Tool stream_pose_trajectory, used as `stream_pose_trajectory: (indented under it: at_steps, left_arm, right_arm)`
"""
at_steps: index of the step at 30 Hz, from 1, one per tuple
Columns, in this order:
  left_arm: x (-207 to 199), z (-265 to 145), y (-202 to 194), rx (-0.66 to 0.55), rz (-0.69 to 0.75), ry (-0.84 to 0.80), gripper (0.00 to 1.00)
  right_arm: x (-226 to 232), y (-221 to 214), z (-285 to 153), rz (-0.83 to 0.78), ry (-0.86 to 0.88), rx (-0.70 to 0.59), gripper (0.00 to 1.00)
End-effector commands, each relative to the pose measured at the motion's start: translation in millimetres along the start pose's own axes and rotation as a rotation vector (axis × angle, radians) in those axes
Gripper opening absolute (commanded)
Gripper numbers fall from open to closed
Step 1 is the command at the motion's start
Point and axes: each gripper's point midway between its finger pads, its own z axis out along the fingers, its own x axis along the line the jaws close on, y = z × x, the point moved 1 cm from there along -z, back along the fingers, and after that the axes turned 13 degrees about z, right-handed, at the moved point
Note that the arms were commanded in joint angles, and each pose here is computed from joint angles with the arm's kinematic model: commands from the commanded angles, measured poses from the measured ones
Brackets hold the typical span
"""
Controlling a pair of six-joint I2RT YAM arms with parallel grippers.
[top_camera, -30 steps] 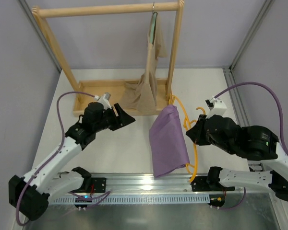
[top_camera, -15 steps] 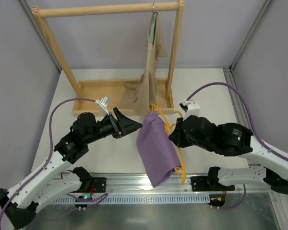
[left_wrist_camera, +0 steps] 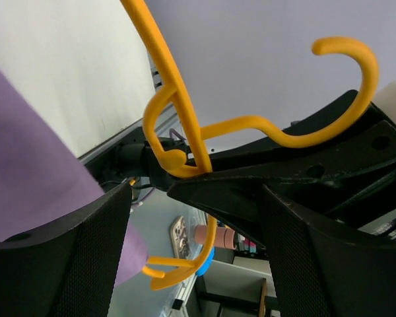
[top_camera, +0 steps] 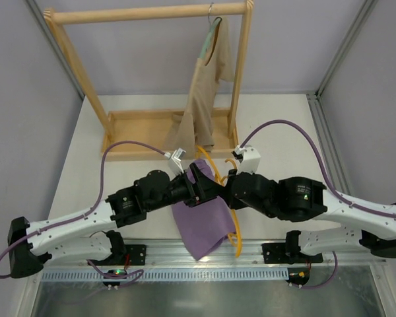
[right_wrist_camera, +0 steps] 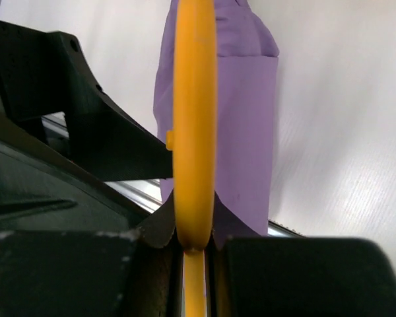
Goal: Place the trousers on the hanger
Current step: Pass the hanger from the right arm to the left
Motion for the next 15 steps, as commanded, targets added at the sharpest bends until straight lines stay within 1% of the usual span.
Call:
stream_pose_trajectory:
  at_steps: [1, 5, 6, 8, 11, 12, 15]
  left_arm:
    - [-8, 13, 12, -0.114, -0.05, -0.032, 0.76]
    - [-6, 13, 14, -0.145, -0.058, -0.016, 0.69]
    - [-6, 12, 14, -0.151, -0.058, -0.013, 0.66]
    - [0, 7, 20, -0.18, -0.061, 0.019, 0.64]
    - [6, -3, 27, -0.241, -0.104, 0.025, 0.67]
    - [6, -5, 31, -0.262, -0.118, 0.016, 0.7]
    - [9, -7, 36, -0.291, -0.135, 0.029, 0.73]
  right_arm:
    - [46, 12, -6, 0.105, 0.161, -0.05, 0.04]
    - [43, 0, -5, 0.094, 0.168, -0.026, 0.04]
    - [42, 0, -8, 0.103, 0.178, -0.029, 0.04]
    - [36, -4, -6, 0.107, 0.175, -0.028, 0.04]
    - [32, -4, -9, 0.124, 0.193, -0.035, 0.04]
    - [32, -4, -10, 0.125, 0.195, -0.038, 0.04]
    - [31, -4, -10, 0.123, 0.202, -0.041, 0.04]
